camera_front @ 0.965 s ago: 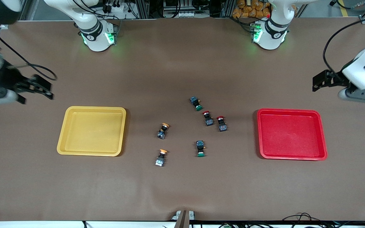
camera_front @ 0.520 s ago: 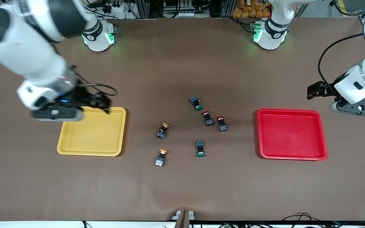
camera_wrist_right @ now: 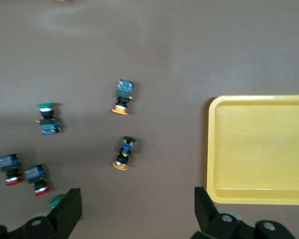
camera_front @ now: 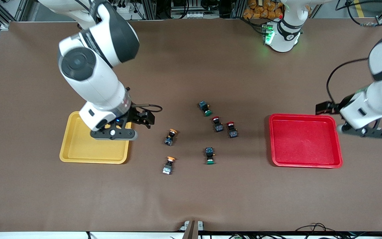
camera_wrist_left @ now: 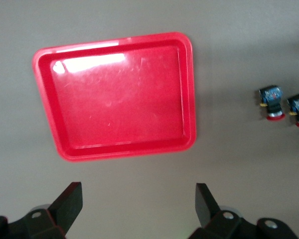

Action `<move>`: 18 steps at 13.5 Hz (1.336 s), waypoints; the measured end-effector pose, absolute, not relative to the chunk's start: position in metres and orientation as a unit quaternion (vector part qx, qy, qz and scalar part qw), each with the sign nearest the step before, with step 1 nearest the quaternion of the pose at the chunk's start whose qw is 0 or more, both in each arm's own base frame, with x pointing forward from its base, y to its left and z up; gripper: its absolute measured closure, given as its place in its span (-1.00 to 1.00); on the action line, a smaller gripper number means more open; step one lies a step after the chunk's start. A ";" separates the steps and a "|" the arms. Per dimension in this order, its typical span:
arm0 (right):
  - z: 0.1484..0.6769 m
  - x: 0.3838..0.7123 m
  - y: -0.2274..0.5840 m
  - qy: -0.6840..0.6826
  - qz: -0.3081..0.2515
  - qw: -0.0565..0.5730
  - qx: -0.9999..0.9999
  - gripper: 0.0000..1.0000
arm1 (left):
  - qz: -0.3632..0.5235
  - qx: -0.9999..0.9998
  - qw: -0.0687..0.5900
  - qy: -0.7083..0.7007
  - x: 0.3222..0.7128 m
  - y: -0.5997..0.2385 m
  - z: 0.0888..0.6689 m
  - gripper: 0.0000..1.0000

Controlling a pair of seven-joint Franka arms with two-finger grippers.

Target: Place red and yellow buttons in trays

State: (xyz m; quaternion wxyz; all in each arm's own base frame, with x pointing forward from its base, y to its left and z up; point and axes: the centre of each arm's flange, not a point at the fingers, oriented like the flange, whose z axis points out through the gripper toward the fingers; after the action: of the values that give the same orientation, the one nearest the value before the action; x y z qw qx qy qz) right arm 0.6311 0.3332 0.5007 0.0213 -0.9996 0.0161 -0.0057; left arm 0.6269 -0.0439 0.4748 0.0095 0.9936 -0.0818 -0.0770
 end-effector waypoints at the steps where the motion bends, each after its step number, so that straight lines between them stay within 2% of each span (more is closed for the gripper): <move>1: 0.481 0.634 0.336 0.016 -0.001 0.019 -1.000 -1.00 | -0.078 0.993 0.012 -0.084 0.633 -0.047 0.460 -1.00; 4: 0.404 0.644 0.351 0.012 -0.005 0.022 -1.000 -1.00 | -0.089 0.993 0.014 -0.073 0.642 -0.065 0.426 -1.00; 9: 0.282 0.633 0.370 0.034 0.001 0.019 -0.999 -1.00 | -0.094 0.995 0.003 -0.039 0.637 -0.147 0.398 -1.00; 18: 0.193 0.601 0.403 0.148 0.016 0.009 -0.989 -1.00 | -0.096 0.995 -0.007 0.040 0.626 -0.255 0.292 -1.00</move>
State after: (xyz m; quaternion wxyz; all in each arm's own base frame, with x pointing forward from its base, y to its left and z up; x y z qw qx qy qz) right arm 0.6010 0.4029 0.1934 0.0093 -0.9889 0.1478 0.0158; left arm 0.6258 -0.2551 0.2923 -0.0072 0.9946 0.0402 -0.0956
